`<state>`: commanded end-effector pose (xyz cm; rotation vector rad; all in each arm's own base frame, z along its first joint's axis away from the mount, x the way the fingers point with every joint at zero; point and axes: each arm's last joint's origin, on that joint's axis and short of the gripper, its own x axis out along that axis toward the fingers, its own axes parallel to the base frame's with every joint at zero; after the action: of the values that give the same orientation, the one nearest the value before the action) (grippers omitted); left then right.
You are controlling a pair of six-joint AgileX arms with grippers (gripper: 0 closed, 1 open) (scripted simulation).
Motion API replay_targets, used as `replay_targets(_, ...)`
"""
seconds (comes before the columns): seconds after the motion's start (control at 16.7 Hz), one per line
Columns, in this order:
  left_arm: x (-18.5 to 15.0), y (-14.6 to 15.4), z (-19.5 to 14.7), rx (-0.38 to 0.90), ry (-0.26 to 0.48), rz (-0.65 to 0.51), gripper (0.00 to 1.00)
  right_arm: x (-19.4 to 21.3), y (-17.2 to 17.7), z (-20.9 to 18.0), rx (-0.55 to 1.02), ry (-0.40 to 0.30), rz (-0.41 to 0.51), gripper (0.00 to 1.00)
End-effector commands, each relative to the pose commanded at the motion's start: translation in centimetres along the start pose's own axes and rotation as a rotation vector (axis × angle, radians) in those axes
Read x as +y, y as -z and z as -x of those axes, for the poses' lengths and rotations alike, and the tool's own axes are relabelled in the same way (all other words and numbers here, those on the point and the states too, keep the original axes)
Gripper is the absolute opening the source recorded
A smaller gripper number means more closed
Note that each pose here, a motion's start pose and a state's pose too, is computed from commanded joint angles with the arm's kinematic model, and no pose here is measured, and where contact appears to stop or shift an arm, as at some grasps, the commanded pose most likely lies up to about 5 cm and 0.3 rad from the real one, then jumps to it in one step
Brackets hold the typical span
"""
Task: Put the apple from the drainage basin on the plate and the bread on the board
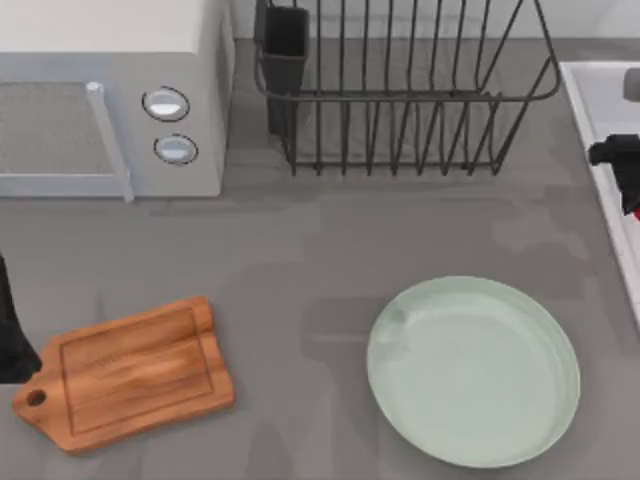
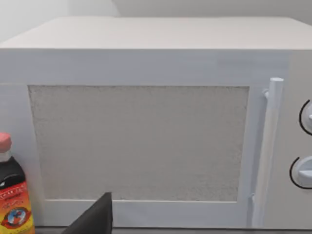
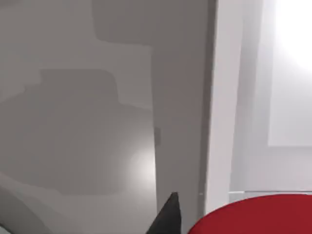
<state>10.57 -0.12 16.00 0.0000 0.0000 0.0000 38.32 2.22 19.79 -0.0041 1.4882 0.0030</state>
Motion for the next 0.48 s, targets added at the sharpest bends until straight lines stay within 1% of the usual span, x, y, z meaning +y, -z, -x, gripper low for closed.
replay_targets(0.24,0.0,0.0,0.0,0.0,0.0,0.0,1.0,8.5,3.4,2.0,0.032,-0.009,0.004,0.0)
replay_targets(0.48,0.0,0.0,0.0,0.0,0.0,0.0,1.0,14.5,7.7,3.4,0.063,-0.007,-0.002,0.0)
